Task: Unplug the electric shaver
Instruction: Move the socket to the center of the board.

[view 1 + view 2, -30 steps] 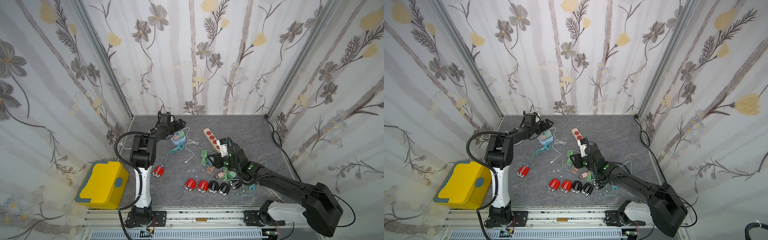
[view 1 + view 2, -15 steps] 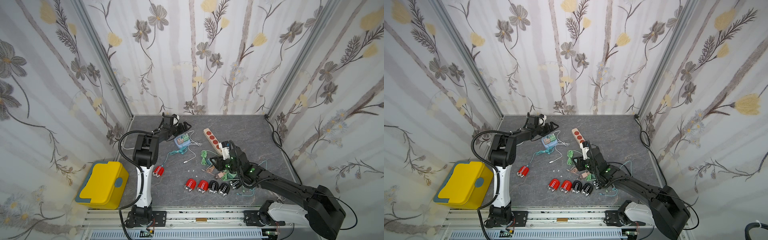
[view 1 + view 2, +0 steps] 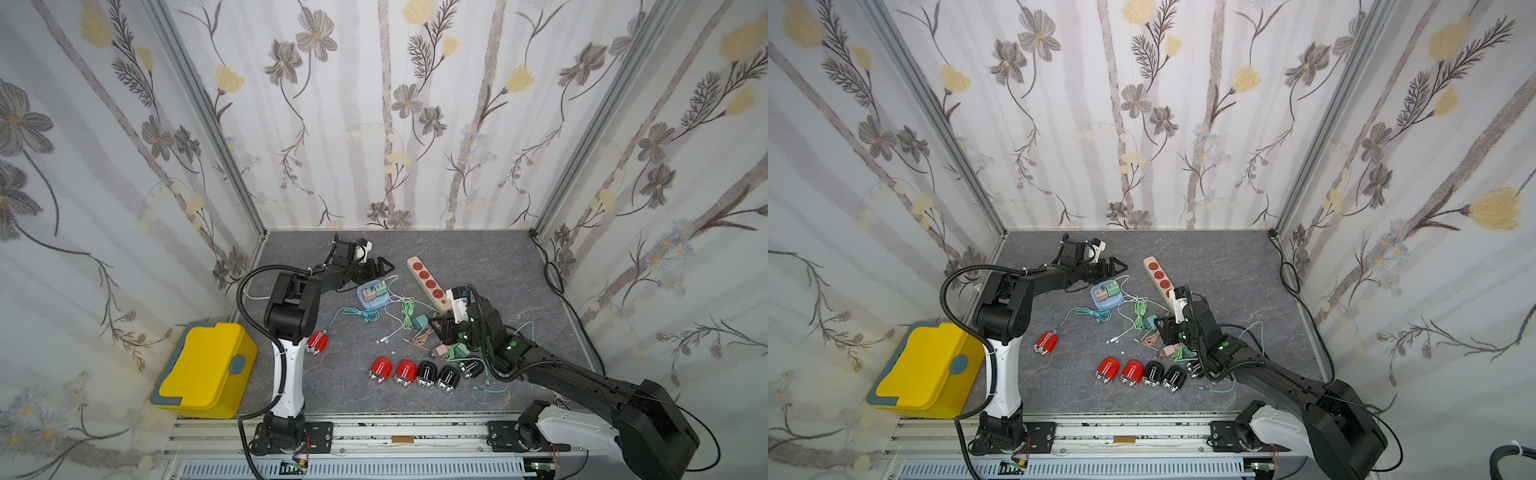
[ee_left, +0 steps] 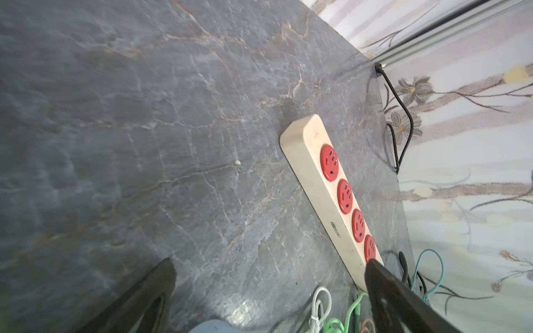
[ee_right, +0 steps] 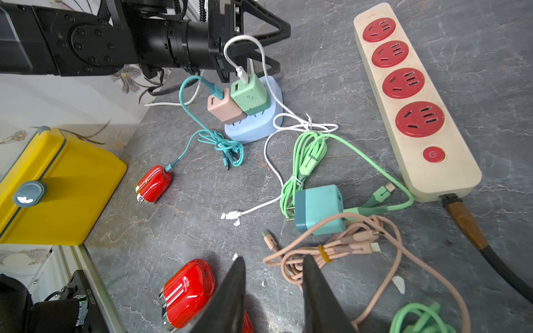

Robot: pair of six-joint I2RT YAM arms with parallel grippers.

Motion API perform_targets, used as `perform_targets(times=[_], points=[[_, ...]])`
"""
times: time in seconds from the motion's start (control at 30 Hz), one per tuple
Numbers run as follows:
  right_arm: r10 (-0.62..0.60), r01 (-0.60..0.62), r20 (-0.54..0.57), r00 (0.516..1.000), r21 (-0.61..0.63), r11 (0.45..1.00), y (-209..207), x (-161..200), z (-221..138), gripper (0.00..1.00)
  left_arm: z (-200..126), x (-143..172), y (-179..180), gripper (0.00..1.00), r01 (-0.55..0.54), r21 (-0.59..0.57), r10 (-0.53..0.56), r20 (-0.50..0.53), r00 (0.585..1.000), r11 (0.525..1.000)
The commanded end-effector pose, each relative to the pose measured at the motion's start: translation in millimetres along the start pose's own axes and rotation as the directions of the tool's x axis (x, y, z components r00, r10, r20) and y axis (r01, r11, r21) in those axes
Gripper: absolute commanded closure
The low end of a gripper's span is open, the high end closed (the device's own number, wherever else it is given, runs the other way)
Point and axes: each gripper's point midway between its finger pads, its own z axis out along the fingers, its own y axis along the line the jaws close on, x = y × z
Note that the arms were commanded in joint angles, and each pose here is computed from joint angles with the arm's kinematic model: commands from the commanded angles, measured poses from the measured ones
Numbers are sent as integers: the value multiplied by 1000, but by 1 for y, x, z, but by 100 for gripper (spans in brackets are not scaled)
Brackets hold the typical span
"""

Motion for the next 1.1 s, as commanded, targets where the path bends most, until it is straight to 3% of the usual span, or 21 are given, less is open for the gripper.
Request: perform_targets(times=[0.0, 0.17, 0.4, 0.6, 0.73, 0.9, 1.07], points=[[-19, 21, 34, 999, -39, 999, 8, -8, -2, 67, 1, 24, 2, 0, 10, 7, -10, -60, 998, 1000], [-18, 20, 30, 999, -36, 999, 6, -6, -1, 70, -10, 32, -7, 0, 19, 32, -18, -38, 999, 999], [-41, 41, -6, 999, -22, 999, 6, -9, 7, 73, -38, 20, -36, 0, -40, 40, 39, 25, 999, 998], [-73, 73, 7, 997, -30, 997, 16, -32, 14, 74, -59, 7, -28, 0, -21, -91, 30, 92, 995, 996], [-120, 120, 2, 993, -56, 991, 22, -47, 24, 75, -88, -1, -45, 0, -3, -139, 26, 164, 986, 990], [-206, 202, -55, 977, -76, 976, 22, -63, 40, 74, -130, 29, -49, 1, 62, -273, -5, 207, 978, 960], [-257, 250, -71, 964, -95, 964, 25, -78, 52, 73, -159, 92, -55, 7, 118, -369, -43, 204, 978, 922]])
